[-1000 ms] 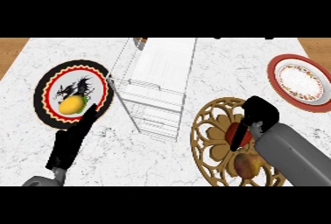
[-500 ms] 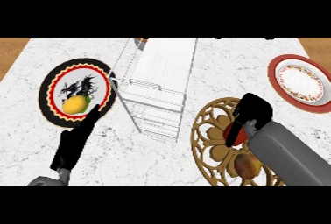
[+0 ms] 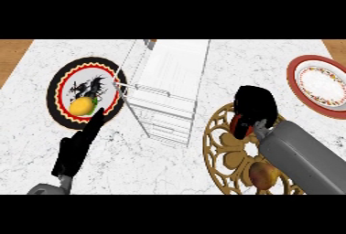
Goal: Pick the bell pepper from the placemat and place it in the tiered shelf
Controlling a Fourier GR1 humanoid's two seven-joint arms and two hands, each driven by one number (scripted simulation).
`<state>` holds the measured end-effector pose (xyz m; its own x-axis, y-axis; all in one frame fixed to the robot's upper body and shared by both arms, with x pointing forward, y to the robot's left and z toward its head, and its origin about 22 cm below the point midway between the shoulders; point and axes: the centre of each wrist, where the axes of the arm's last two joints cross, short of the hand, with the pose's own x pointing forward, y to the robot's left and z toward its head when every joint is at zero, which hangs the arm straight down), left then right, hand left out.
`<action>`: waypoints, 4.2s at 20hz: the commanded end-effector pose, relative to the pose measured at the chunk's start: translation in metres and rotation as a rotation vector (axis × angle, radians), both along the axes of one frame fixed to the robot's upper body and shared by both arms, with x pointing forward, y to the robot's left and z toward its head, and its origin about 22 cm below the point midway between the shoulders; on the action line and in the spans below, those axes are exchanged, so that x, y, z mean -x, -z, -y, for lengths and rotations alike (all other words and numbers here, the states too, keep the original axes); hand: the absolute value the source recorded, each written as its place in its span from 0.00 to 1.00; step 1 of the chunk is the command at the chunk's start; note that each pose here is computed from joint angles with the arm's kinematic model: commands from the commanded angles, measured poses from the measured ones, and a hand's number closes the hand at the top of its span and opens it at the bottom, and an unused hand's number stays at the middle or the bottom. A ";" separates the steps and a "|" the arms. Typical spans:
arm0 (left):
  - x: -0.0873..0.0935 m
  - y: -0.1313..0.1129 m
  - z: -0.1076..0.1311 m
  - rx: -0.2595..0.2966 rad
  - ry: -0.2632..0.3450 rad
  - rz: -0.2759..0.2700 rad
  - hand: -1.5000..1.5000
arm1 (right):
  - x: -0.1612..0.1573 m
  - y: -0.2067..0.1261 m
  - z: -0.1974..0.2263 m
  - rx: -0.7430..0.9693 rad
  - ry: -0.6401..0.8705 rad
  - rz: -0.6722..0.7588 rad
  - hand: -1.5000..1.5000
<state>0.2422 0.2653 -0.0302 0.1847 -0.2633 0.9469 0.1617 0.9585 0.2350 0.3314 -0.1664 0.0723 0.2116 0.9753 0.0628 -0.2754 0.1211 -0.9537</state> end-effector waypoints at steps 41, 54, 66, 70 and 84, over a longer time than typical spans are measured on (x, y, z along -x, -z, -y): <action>-0.012 -0.005 0.023 0.004 0.022 -0.026 0.50 | -0.132 -0.207 -0.082 -0.526 -1.077 0.339 1.00; -0.009 -0.005 0.010 -0.012 0.034 -0.019 0.50 | -0.129 -0.135 -0.131 -0.875 -0.975 -0.121 0.00; -0.012 -0.010 0.014 -0.013 0.026 -0.016 0.50 | -0.132 -0.145 -0.133 -1.435 -0.735 -0.104 0.00; -0.004 -0.004 0.013 -0.010 0.031 -0.015 0.50 | -0.145 -0.174 -0.092 -1.521 -0.584 0.082 0.00; -0.009 -0.010 0.018 -0.009 0.063 0.014 0.50 | -0.147 -0.190 0.123 -1.449 -0.332 0.343 0.00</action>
<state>0.2547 0.2466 -0.0167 0.1356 -0.2815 0.9499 0.2107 0.9451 0.2500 0.4857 -0.2475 0.2581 -0.1966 0.0244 0.9802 -0.3031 0.9492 -0.0845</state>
